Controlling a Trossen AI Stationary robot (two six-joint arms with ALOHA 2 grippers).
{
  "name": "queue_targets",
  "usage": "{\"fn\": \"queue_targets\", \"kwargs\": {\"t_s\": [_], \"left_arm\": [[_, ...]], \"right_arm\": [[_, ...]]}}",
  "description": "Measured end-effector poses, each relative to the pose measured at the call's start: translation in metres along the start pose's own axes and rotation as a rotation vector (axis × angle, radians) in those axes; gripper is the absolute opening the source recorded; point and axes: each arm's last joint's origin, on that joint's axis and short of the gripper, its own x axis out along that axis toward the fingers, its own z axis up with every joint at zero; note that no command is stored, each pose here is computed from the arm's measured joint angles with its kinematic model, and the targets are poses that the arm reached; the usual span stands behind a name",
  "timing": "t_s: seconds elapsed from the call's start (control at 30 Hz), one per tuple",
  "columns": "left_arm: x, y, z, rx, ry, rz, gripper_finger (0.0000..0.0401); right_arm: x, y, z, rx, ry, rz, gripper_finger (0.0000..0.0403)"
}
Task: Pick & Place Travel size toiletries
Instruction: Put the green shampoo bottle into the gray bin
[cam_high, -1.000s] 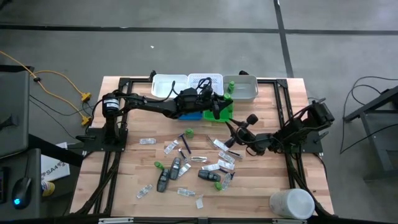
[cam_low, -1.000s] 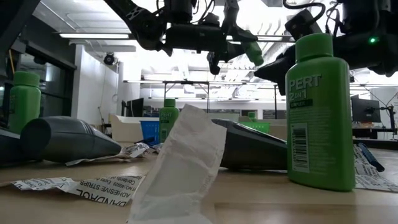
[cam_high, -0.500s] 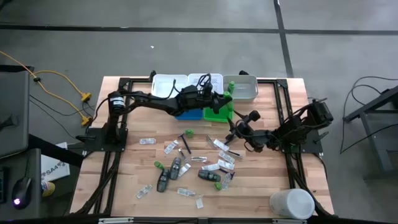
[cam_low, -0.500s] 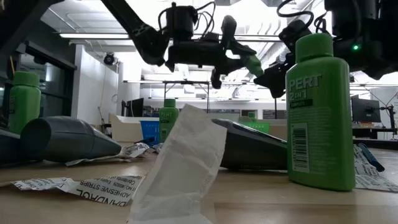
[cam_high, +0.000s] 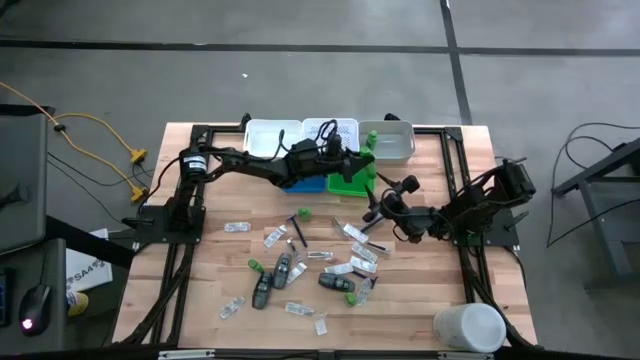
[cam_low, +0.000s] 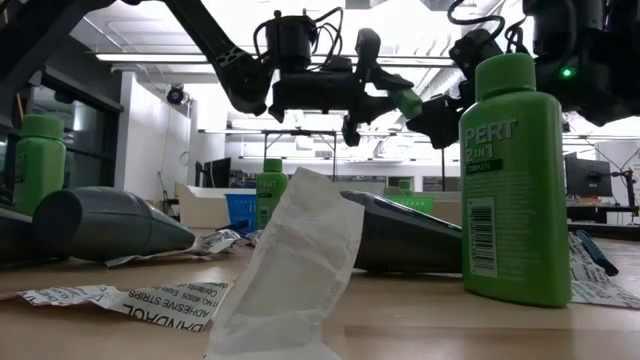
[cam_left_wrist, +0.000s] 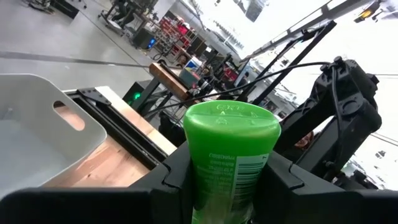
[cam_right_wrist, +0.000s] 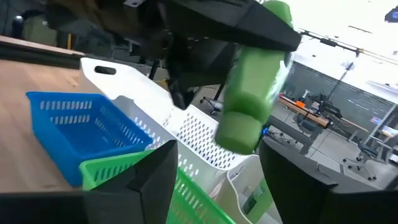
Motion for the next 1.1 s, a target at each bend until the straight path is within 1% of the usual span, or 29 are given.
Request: {"fn": "queue_targets", "kwargs": {"t_s": [0.33,0.47,0.97,1.1], "left_arm": [[0.0,-0.002,0.001,-0.002,-0.003,-0.014,0.0108],[0.0,-0.001,0.001,-0.004,0.001,-0.014,0.0108],[0.0,-0.001,0.0,0.0,0.01,-0.017,0.0109],[0.0,-0.002,0.0,0.002,0.01,-0.019,0.0109]], "right_arm": [[0.012,0.002,0.013,-0.005,0.0,-0.061,0.0178],[0.013,0.003,0.016,-0.004,0.009,-0.087,0.0177],[0.013,0.002,0.015,0.003,0.011,-0.091,0.0163],[0.012,0.002,0.015,0.002,0.022,-0.108,0.0162]]}}
